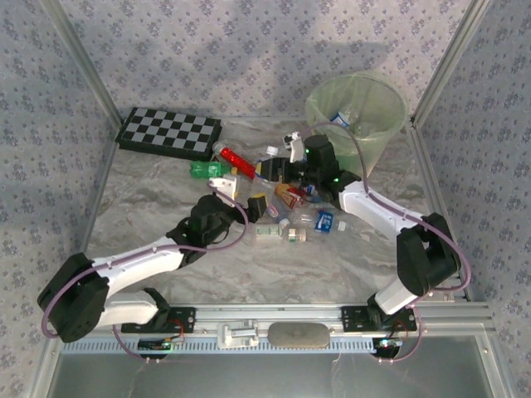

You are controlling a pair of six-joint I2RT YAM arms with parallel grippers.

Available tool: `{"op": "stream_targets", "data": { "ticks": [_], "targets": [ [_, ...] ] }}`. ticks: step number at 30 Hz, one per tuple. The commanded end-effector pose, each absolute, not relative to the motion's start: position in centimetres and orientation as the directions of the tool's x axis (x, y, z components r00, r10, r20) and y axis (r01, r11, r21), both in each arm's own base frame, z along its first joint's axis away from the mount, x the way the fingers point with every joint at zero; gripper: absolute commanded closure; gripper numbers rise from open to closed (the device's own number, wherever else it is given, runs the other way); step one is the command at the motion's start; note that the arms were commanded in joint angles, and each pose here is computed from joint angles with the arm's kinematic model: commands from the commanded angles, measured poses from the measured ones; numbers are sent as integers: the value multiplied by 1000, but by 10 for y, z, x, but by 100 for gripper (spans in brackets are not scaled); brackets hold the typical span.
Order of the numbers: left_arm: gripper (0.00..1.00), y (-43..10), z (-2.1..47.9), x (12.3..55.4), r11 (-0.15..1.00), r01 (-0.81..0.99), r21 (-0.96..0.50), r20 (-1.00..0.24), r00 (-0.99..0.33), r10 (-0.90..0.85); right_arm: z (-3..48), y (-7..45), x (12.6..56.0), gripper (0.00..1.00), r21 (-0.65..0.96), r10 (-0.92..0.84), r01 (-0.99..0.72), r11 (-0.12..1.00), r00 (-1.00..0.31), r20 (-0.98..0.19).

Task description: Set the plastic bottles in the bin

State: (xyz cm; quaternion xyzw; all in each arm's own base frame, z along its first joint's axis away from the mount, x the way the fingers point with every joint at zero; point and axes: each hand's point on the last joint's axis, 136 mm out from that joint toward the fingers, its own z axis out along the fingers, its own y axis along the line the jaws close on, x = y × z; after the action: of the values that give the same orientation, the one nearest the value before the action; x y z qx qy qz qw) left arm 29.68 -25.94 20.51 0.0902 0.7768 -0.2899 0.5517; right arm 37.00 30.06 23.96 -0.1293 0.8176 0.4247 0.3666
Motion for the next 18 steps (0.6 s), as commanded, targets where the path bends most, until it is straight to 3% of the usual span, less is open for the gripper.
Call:
{"op": "stream_targets", "data": {
  "ticks": [1,3,10,18],
  "targets": [
    [4,-229,206,305,880,332,-340,-913,-340,-224,293,271,381,45,444,64,-569,692,-564,-823],
    [0,-216,199,309,903,261,-342,-904,-353,-240,310,258,385,45,394,50,-572,720,-523,-851],
    [0,-180,162,326,891,55,-450,-808,-450,-381,385,209,398,47,222,26,-535,815,-350,-936],
    [0,-178,149,334,896,5,-444,-783,-488,-386,454,143,413,48,85,18,-390,917,-171,-985]
  ]
}}
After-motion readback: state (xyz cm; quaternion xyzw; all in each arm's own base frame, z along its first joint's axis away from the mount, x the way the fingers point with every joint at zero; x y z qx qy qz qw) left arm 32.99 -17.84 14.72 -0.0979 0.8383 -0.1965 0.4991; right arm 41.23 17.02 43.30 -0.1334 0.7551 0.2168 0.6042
